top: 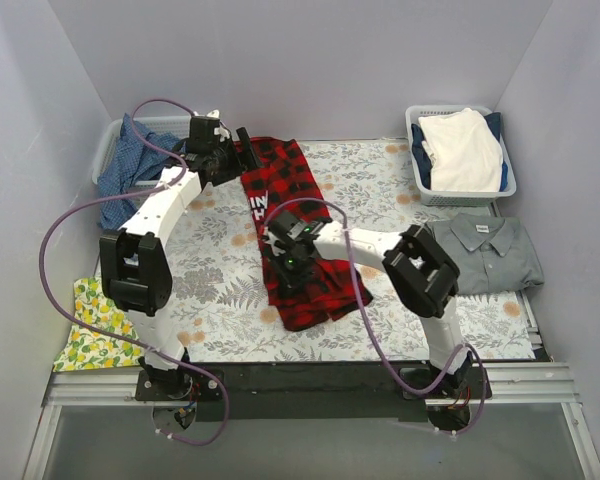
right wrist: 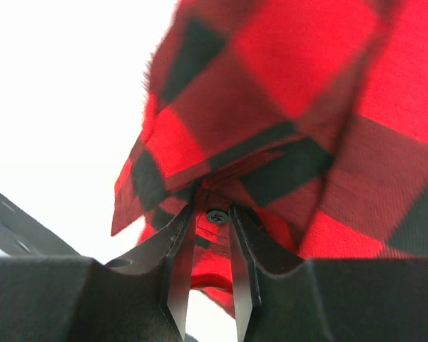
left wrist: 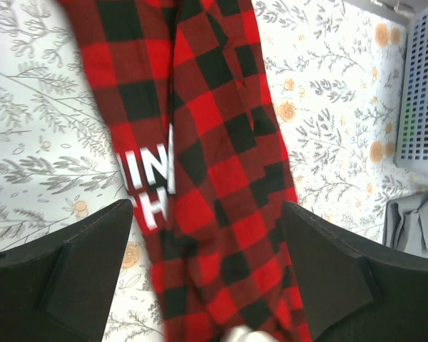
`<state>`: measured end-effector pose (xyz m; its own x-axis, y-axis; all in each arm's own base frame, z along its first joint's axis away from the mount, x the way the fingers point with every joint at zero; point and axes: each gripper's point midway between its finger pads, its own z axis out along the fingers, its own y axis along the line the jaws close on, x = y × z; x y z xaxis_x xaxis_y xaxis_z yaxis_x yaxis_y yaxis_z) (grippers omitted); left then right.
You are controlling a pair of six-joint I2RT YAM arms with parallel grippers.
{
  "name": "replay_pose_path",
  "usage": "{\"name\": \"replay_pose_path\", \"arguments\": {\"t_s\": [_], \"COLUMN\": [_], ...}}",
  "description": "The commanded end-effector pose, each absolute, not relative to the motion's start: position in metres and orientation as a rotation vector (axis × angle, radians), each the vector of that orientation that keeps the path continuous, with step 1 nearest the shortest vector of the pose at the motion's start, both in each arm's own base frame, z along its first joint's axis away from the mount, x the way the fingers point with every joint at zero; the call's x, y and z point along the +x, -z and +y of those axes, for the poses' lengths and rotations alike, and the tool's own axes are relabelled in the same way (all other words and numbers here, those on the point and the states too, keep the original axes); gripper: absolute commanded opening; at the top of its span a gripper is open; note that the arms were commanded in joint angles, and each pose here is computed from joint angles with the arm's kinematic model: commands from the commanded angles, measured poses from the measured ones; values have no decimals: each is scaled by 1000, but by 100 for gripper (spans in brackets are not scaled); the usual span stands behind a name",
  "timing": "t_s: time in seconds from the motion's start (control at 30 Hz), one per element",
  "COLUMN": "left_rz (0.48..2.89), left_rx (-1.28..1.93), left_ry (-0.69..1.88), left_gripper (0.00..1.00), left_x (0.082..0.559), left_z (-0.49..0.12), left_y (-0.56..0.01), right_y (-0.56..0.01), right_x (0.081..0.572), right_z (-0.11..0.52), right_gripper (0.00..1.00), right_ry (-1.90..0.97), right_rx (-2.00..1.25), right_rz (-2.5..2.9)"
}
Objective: Fold and stack the long sleeve shirts
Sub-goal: Fold the shirt
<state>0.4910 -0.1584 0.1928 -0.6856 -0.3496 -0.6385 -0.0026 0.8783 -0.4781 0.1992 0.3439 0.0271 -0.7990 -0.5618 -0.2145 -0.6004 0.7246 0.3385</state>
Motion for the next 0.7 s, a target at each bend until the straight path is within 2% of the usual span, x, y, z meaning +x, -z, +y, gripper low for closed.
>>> {"name": "replay_pose_path", "arguments": {"t_s": [0.0,0.1,0.13,0.37,0.47,0.53,0.67], "left_rz": [2209,2231,2235,2360,2464,2539,2640], "left_rx": [-338,-383,-385,-413,-360,-365,-386], "left_ry": [496,444,440,493,605,646,820], "left_gripper": [85,86,86,88,88,88,88], "left_x": [478,468,465,416,385,362,322], "left_z": [-136,-124,-123,-121,-135,-138,-156], "left_y": [-228,-223,-222,-187,-164,-141,-110], "right_y": [-33,-73,-82,-130,-119,-103,-95], "right_x": [206,225,231,239,244,242,270], "right_z": [385,387,382,307,266,248,212], "right_gripper": [34,40,44,60,65,75,83], "right_ry": [-594,-570,-531,-482,-483,-520,-585], "right_rx": [-1002,-926,-891,-636,-514,-490,-408], "right_rz": [2797,2685,2659,2574,2603,2639,2611]}}
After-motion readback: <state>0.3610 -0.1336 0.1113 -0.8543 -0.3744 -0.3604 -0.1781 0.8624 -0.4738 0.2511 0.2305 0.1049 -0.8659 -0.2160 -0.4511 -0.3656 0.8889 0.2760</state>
